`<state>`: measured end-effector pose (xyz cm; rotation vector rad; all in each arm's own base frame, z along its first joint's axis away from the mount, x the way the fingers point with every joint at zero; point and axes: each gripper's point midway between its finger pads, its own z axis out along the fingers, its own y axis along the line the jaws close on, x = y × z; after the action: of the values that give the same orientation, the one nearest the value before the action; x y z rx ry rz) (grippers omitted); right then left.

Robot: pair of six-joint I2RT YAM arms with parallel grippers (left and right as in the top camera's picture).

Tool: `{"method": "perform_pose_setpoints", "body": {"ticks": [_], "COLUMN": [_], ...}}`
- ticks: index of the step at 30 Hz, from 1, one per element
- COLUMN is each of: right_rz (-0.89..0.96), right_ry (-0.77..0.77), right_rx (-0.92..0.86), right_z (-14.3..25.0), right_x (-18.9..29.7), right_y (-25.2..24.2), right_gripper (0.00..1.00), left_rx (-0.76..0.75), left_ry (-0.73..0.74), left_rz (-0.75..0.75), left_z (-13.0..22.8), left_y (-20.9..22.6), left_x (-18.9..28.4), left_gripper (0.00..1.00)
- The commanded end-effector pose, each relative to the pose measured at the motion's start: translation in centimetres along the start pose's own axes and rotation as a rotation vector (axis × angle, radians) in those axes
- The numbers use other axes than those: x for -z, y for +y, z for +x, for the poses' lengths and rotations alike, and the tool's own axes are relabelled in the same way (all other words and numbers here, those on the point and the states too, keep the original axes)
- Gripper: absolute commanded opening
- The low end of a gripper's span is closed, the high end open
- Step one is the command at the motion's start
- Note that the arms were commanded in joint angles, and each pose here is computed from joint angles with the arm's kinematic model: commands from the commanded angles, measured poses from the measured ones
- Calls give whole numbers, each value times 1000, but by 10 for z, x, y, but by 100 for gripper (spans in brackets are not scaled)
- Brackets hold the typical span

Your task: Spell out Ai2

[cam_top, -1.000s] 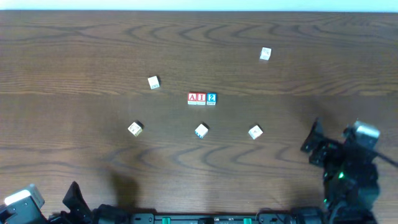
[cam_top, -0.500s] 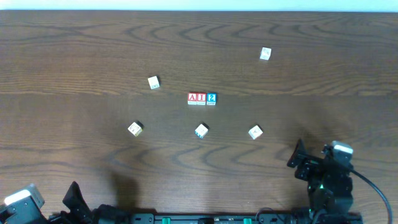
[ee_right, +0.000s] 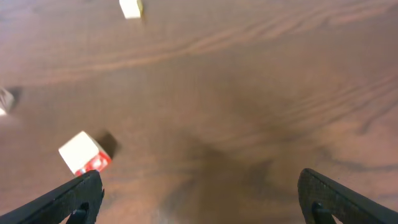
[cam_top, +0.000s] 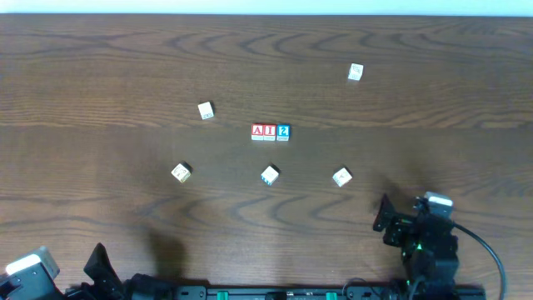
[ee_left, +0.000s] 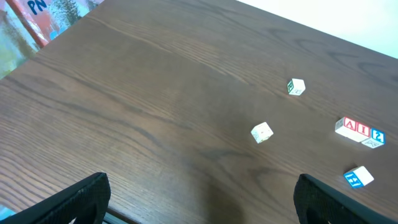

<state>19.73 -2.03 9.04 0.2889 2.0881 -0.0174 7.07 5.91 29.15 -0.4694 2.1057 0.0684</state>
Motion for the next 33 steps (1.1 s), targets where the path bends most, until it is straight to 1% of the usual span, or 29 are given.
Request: {"method": "perform_pose_setpoints", "body": {"ticks": [1,26,29,31,33], "right_rz": [-31,-31,-31,-31,-31], "right_ry": [21,22,22,22,22], "right_rx": [11,11,11,11,11], "right_z": [8,8,8,8,8], "right_x": [-3,-3,-3,-3,-3], "right_y": [4,4,4,4,4], "right_gripper": [99,99,99,99,99], "left_rx": [5,5,-7,14,89], "left_ry": [-10,-10,19,38,1], "left_rz": [-7,-7,-13,25,22], "left_z": [-1,-1,6,9,2], "left_y": [2,2,5,-2,-5], "left_x": [1,1,1,1,1], "left_gripper": [96,95,96,95,95]}}
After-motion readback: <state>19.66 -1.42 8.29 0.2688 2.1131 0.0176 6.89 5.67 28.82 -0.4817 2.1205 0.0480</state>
